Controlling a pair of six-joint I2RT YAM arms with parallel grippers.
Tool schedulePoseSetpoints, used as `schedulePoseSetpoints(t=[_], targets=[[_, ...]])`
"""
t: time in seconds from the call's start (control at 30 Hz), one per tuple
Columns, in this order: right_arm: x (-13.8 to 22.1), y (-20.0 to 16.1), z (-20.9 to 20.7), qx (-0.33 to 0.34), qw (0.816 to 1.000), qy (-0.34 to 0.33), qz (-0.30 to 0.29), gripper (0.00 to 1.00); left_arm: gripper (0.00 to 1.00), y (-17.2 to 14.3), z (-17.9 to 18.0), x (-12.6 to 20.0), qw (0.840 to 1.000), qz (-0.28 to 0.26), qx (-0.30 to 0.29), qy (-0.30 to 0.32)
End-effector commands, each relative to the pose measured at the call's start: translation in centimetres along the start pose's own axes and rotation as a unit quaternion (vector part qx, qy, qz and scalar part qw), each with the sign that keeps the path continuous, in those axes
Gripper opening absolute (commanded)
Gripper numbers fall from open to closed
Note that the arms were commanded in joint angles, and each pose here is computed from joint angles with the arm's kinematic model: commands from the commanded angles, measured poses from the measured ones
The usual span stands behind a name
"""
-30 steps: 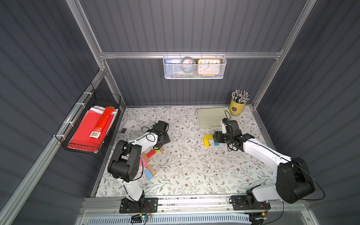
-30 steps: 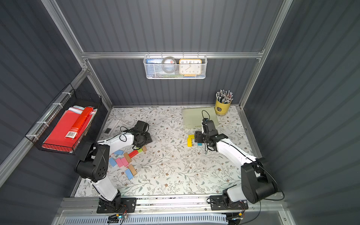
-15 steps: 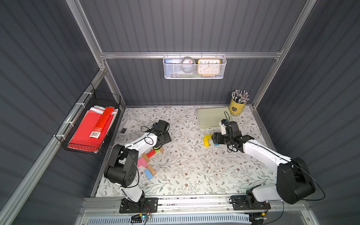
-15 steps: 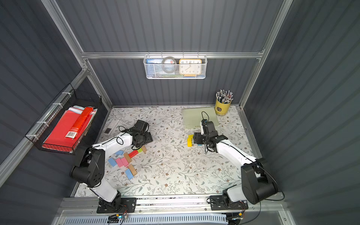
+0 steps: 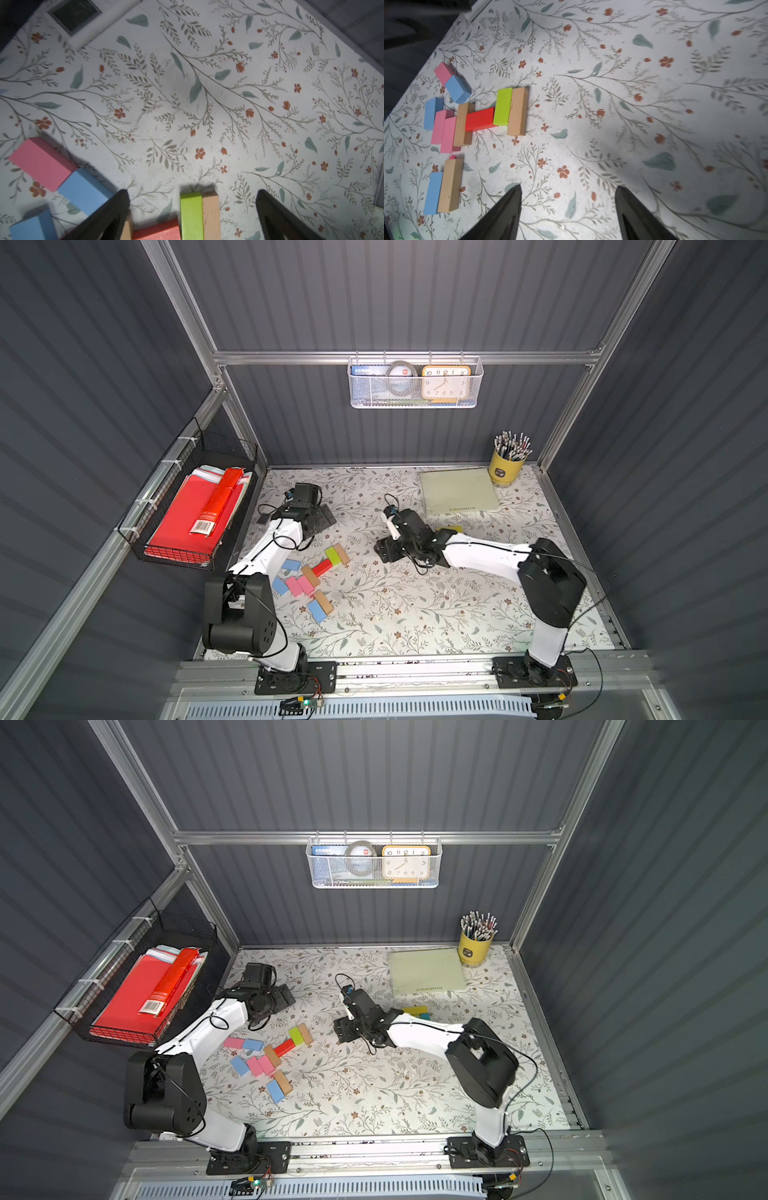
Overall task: Assemble the number 8 with building blocks
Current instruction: Pick up the building block from the center of the board.
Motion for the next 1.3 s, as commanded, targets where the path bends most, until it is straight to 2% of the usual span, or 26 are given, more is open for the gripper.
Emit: schedulePoseSetpoints(t=[0.0, 0.37, 0.83, 1.27], targets=[[-2.1, 0.6, 1.5, 0.007, 1.000, -0.006, 0.003, 0.74, 0.99, 1.8, 1.6, 1.2, 1.000, -0.013, -0.002, 0.002], [-7.4, 0.1, 6.4, 0.051, 0.998, 0.013, 0.029, 0.70, 0.99, 2.2, 3.7, 0.4, 1.000, -0.026, 0.011, 0.009], [-10.8, -1.2, 7.1, 0.074, 0.996, -0.022, 0.052, 0.55, 0.99, 1.6, 4.2, -0.2, 0.999, -0.033, 0.012, 0.008], [-11.5, -1.3, 6.9, 0.092, 0.994, -0.034, 0.049, 0.30, 0.99, 1.2, 4.4, -0.3, 1.000, -0.028, 0.010, 0.006]])
Point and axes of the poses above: each gripper's point midway between its finger pads, its own x axis back along the fingers, its own z axis along the line the jaws close on, y = z × x, the point moved 6 cm from there along x, back along the fingers, and after that the axes turned 7 degrees about x, right-handed, at the moved point
